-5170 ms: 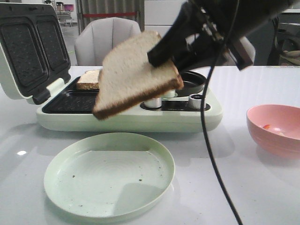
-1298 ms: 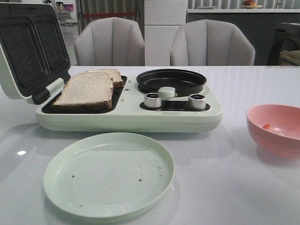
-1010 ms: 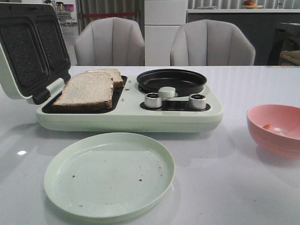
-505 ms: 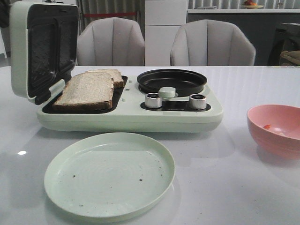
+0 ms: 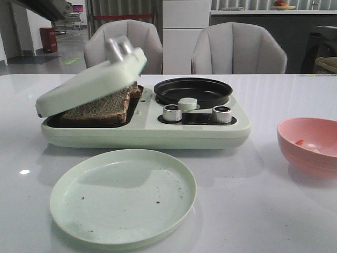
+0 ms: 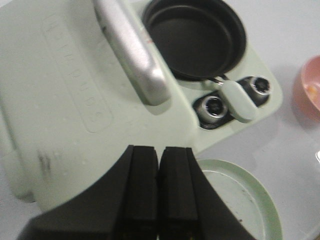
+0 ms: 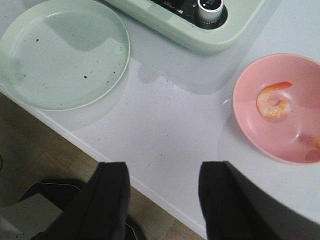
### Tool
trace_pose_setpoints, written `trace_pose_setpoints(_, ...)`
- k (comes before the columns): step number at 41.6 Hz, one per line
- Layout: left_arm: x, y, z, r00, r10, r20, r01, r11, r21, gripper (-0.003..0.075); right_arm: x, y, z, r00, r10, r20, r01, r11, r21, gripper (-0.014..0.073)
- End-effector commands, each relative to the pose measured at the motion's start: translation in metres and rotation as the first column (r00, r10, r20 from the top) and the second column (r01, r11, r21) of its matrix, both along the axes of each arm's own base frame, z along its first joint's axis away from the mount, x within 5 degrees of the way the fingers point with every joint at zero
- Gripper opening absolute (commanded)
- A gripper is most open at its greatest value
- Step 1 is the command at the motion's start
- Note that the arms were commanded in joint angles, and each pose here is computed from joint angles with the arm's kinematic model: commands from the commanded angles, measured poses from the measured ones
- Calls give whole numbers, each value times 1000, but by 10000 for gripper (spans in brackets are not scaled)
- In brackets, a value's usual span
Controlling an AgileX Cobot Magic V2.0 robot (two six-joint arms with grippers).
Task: Make breakfast with bread and shrimp
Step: 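Push the sandwich maker lid down over the bread with the left gripper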
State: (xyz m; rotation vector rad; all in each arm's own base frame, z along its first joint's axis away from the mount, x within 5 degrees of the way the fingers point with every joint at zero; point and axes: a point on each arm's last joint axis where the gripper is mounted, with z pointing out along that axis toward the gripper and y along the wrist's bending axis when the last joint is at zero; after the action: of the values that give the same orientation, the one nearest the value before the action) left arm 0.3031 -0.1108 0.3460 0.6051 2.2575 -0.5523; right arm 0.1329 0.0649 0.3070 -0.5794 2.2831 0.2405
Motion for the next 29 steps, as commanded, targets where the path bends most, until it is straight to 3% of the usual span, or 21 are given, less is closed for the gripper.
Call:
trace_pose_setpoints(1,-29,-19,28,990,-51,132,57,998,-41,100,3,0,14,996,-10,86,7,999,38,434)
trace_pose_setpoints(11,-91,-48,35,947,-234,220,236,972,19,102,3,0,14,996,-10,86,7,999,38,434)
trace_pose_setpoints(29,-160,-14,29,954,-171,247,187,982,-41,104,3,0,14,996,-10,86,7,999,38,434)
